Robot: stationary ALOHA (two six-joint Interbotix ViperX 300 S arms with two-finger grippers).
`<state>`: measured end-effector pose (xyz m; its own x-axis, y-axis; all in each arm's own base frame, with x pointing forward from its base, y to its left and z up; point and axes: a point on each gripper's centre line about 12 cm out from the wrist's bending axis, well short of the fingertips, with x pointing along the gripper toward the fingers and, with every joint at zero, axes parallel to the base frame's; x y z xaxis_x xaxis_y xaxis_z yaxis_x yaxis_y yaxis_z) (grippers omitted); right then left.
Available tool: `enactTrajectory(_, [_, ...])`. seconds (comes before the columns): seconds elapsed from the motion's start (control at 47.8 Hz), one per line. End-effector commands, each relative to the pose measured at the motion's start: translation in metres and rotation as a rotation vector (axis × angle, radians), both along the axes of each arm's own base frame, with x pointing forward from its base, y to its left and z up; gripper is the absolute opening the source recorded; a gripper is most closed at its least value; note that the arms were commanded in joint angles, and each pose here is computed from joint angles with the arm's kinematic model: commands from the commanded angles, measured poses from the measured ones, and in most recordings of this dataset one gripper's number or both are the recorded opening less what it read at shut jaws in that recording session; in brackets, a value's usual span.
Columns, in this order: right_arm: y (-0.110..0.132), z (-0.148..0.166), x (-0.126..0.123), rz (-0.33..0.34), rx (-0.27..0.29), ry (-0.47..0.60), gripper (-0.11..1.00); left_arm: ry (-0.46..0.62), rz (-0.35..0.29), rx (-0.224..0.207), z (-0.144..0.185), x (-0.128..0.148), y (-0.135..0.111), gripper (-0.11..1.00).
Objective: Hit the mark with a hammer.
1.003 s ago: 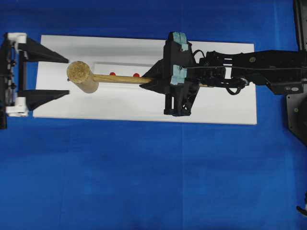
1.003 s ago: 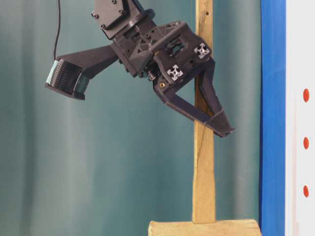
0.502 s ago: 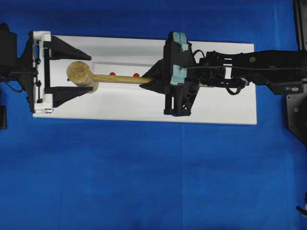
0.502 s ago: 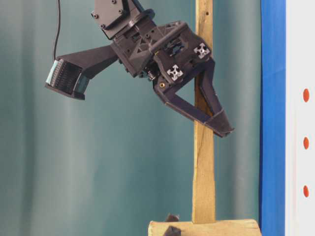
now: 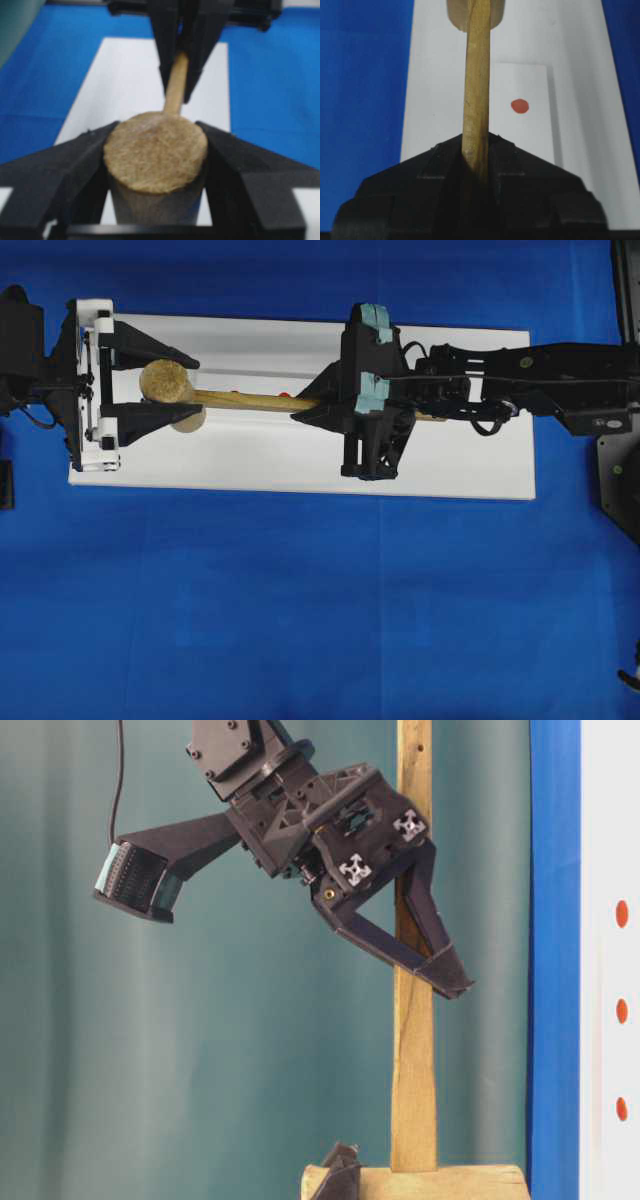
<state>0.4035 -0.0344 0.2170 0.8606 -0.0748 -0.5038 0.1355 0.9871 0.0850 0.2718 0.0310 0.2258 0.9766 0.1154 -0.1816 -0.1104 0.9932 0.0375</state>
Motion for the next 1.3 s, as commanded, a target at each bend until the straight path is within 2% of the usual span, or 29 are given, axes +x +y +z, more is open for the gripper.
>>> enactTrajectory(0.0, [0.002,0.018,0.004,0.007,-0.009,-0.05,0.02,-0.02,0.002,-0.001,0.008,0.002,0.001,0.45])
enactTrajectory(0.564, [0.002,0.017,0.004,0.007,-0.009,-0.048,0.04,-0.007,0.003,-0.005,0.007,0.002,0.001,0.45])
enactTrajectory(0.627, [0.001,0.017,0.004,0.004,-0.006,-0.049,0.14,-0.007,0.003,-0.007,0.007,0.002,0.001,0.45])
enactTrajectory(0.69, [0.001,0.017,0.004,0.004,-0.006,-0.049,0.28,-0.002,0.005,-0.015,0.006,0.002,0.001,0.45])
enactTrajectory(0.857, [0.003,0.017,0.005,0.011,-0.01,-0.048,0.78,0.015,0.013,-0.055,0.006,0.002,0.001,0.45])
enactTrajectory(0.899, [0.004,0.018,0.005,0.012,-0.011,-0.053,0.88,0.017,0.022,-0.088,0.007,0.002,0.001,0.45])
enactTrajectory(0.941, [0.005,0.018,0.005,0.015,-0.012,-0.053,0.92,0.019,0.032,-0.121,0.007,0.001,0.002,0.45])
enactTrajectory(1.066, [0.008,0.02,0.006,0.029,-0.023,-0.056,0.87,0.019,0.073,-0.259,0.007,-0.002,0.005,0.45])
enactTrajectory(1.15, [0.011,0.021,0.007,0.046,-0.039,-0.06,0.87,0.023,0.117,-0.385,0.006,-0.005,0.008,0.45])
enactTrajectory(1.171, [0.012,0.021,0.007,0.05,-0.042,-0.061,0.87,0.025,0.131,-0.437,0.005,-0.006,0.008,0.45])
enactTrajectory(1.275, [0.015,0.024,0.009,0.064,-0.055,-0.067,0.87,0.022,0.189,-0.637,0.003,-0.009,0.009,0.45])
